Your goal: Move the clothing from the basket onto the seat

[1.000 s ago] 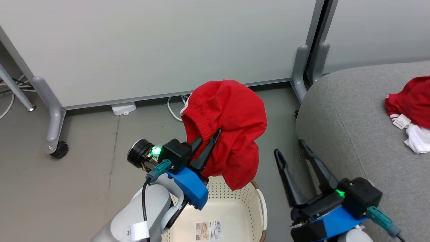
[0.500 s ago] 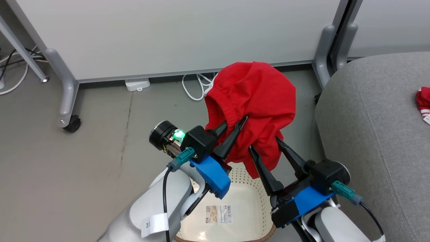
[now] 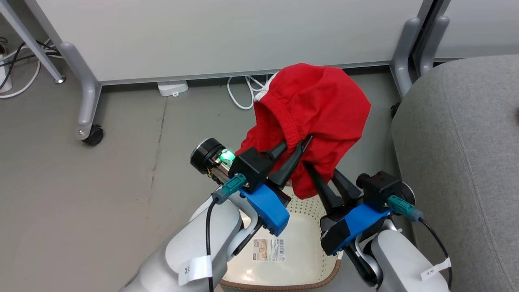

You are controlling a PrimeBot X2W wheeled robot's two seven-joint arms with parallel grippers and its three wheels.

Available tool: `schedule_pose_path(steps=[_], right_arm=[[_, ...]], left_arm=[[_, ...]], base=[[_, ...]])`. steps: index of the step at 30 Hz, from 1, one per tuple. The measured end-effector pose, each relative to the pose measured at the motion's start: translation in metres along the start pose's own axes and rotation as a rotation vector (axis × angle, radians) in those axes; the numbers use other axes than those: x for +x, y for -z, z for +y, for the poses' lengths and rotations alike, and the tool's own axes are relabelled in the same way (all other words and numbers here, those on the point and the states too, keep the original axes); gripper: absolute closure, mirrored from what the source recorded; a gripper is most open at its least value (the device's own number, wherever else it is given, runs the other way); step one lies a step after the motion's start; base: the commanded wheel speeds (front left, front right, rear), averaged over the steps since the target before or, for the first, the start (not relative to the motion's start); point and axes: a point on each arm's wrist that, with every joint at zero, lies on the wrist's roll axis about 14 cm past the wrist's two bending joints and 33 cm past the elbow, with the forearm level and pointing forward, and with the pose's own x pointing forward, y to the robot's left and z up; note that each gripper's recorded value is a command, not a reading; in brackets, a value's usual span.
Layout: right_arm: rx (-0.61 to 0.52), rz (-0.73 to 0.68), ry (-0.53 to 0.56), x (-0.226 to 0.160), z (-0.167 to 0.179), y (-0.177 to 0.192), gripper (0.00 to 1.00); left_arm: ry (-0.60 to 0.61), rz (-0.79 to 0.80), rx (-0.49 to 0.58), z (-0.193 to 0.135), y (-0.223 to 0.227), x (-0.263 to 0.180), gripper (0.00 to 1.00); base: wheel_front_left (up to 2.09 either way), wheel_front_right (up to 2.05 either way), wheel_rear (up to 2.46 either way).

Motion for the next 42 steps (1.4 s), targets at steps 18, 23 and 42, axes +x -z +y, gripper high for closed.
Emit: schedule_pose_path(steps=[18, 23, 42], right_arm=[[0.005, -0.018, 0.003, 0.004, -0.002, -0.005, 1.0], [0.006, -0.019, 0.003, 0.004, -0.001, -0.006, 1.0], [0.019, -0.083, 0.048, 0.004, -0.016, -0.025, 1.0]], left_arm=[[-0.002, 0.009, 0.008, 0.003, 0.004, 0.003, 1.0], [-0.004, 0.014, 0.009, 0.004, 0.005, 0.003, 1.0], [-0.032, 0.084, 0.005, 0.013, 0.028, -0.005, 0.0]], base=[[0.0, 0.0, 0.0], [0.0, 0.0, 0.0], [0.0, 0.0, 0.0]])
